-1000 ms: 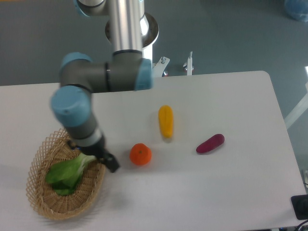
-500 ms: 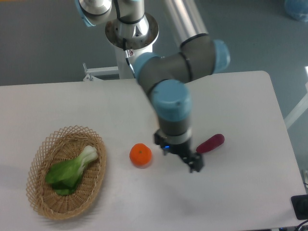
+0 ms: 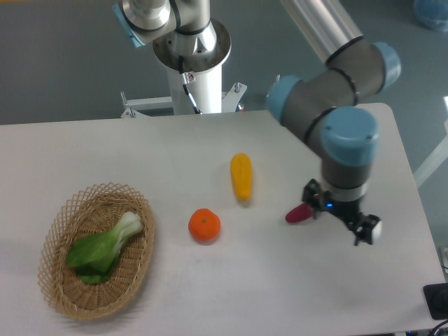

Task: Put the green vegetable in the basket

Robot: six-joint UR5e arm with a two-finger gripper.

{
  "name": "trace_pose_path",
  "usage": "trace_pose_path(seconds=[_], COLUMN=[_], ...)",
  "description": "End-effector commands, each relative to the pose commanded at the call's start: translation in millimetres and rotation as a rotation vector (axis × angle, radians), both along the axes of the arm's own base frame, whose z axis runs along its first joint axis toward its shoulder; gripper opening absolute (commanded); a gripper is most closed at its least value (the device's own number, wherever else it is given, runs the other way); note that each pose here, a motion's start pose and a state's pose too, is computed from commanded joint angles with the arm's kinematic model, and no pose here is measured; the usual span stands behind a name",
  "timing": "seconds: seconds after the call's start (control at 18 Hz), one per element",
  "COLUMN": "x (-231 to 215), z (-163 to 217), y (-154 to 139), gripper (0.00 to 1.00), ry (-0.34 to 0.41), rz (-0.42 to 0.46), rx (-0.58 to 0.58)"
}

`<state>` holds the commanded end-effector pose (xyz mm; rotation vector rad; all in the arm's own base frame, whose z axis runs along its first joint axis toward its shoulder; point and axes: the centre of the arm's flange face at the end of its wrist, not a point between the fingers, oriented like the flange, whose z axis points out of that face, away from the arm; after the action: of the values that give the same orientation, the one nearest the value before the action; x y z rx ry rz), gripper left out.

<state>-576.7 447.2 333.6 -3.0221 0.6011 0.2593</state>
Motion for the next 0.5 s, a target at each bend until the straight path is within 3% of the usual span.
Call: trace_pose_path(seconds=[0.17, 0.5], x=[-26, -41], z=[0, -3], y=[-24, -32], gripper=[1.00, 1.00], ry=[-0.042, -0.039], rz=[-0.055, -0.058], rx=[0.003, -0.009])
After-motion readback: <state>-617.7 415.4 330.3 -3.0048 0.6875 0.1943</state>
